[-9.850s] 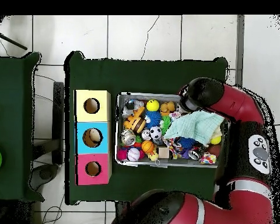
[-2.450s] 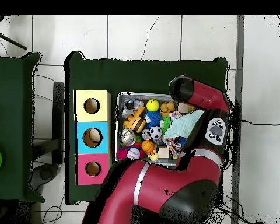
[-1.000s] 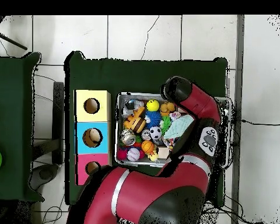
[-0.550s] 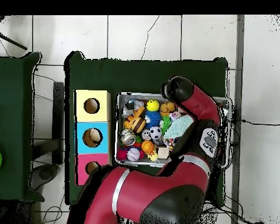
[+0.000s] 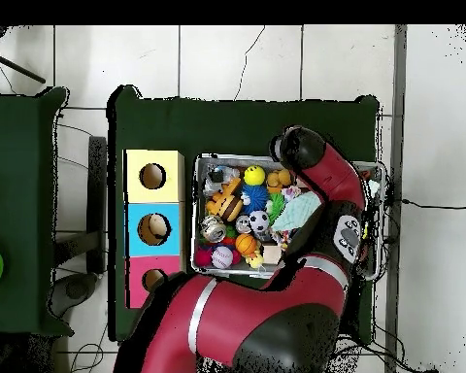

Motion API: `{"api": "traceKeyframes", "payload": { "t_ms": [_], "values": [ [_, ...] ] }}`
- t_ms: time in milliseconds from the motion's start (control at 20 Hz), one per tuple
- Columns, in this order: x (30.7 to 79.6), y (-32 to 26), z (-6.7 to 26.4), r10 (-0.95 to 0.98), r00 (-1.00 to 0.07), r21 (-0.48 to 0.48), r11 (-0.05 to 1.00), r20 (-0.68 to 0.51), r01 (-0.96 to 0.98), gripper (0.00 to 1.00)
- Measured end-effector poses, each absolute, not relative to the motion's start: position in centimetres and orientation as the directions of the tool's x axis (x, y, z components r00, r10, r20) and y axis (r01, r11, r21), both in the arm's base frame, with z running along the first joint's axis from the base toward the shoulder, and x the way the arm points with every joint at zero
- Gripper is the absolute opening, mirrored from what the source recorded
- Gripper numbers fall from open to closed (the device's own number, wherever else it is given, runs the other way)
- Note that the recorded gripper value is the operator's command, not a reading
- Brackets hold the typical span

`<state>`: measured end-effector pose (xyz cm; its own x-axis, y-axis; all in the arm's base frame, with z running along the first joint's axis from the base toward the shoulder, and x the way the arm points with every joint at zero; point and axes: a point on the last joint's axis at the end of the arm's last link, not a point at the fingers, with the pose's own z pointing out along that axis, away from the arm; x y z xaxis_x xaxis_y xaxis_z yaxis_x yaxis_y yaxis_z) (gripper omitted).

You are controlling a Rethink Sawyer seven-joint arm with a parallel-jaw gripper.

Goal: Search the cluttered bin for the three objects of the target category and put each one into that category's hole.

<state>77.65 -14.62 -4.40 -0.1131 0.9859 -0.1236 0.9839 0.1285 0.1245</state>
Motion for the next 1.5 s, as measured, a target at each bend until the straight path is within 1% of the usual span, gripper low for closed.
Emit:
{"api": "traceKeyframes", "payload": {
  "t_ms": [400, 800, 1500],
  "values": [
    [77.9, -14.8, -4.5, 0.989, -0.094, 0.135, 0.109, -0.115, 0.985, 1.0],
    [78.7, -15.2, -4.5, 0.987, -0.096, 0.147, 0.114, -0.128, 0.983, 1.0],
    [78.5, -13.7, -4.6, 0.963, -0.164, 0.099, 0.188, -0.213, 0.977, 1.0]
  ]
}}
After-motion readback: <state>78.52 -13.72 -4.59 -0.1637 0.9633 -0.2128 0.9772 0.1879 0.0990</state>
